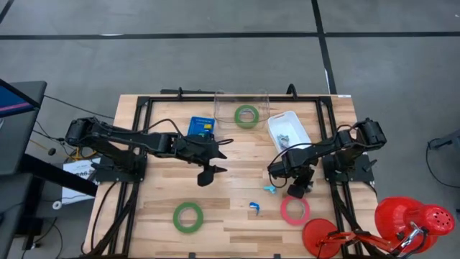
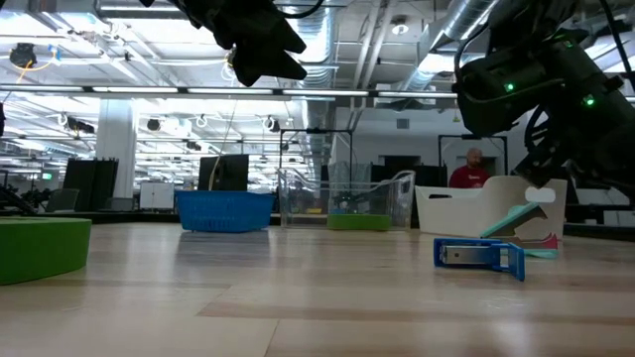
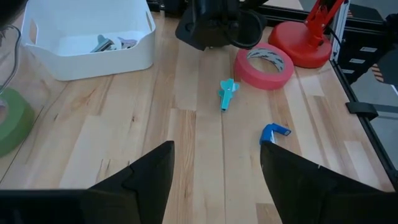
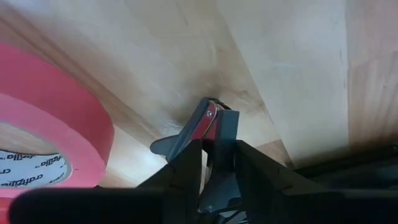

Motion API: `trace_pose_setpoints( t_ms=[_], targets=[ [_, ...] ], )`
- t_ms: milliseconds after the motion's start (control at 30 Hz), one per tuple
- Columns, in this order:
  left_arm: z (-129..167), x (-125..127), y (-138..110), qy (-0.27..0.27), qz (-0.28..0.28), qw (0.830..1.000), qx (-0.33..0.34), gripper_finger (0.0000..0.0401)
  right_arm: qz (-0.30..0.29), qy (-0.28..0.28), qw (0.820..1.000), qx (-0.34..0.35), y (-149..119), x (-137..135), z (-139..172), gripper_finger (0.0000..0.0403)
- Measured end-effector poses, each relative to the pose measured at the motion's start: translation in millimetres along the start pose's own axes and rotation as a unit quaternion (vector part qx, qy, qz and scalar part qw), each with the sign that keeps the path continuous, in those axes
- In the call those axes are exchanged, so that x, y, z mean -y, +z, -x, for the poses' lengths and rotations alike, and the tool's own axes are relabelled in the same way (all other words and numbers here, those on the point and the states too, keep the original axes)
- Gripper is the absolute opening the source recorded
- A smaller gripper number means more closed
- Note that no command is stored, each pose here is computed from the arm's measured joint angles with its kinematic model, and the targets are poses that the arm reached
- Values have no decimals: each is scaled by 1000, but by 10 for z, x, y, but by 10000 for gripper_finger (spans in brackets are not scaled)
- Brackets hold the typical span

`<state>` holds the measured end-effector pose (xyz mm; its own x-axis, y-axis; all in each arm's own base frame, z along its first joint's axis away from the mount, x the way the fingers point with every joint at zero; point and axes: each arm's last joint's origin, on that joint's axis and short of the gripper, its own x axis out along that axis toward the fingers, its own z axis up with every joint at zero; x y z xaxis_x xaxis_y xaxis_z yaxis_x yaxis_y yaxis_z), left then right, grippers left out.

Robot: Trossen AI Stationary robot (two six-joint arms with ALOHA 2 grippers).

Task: Pick and place Stapler, Stapler remover, tape
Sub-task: Put the black staple remover into the white bin

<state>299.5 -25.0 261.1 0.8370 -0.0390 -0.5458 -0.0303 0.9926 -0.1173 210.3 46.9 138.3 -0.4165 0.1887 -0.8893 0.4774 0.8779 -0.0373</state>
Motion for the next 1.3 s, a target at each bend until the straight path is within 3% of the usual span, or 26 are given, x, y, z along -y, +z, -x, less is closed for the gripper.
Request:
trace_pose_setpoints(
  t_ms=[167, 667, 1033, 1300],
  targets=[
    [0, 0, 0, 0, 0, 1000, 0, 227, 0, 0, 1000, 0, -1, 1, 0, 66],
    [0, -1, 1, 0, 0, 1000, 0, 227, -3, -6, 1000, -8, -98, 33, 117, 63],
    [1, 0, 1, 0, 0, 1000, 1, 227, -4, 66, 989, 136, -262, -17, 790, 62],
    [1, 0, 4, 0, 0, 1000, 2, 227, -30, 68, 967, 242, -380, 145, 1200, 62]
  ],
)
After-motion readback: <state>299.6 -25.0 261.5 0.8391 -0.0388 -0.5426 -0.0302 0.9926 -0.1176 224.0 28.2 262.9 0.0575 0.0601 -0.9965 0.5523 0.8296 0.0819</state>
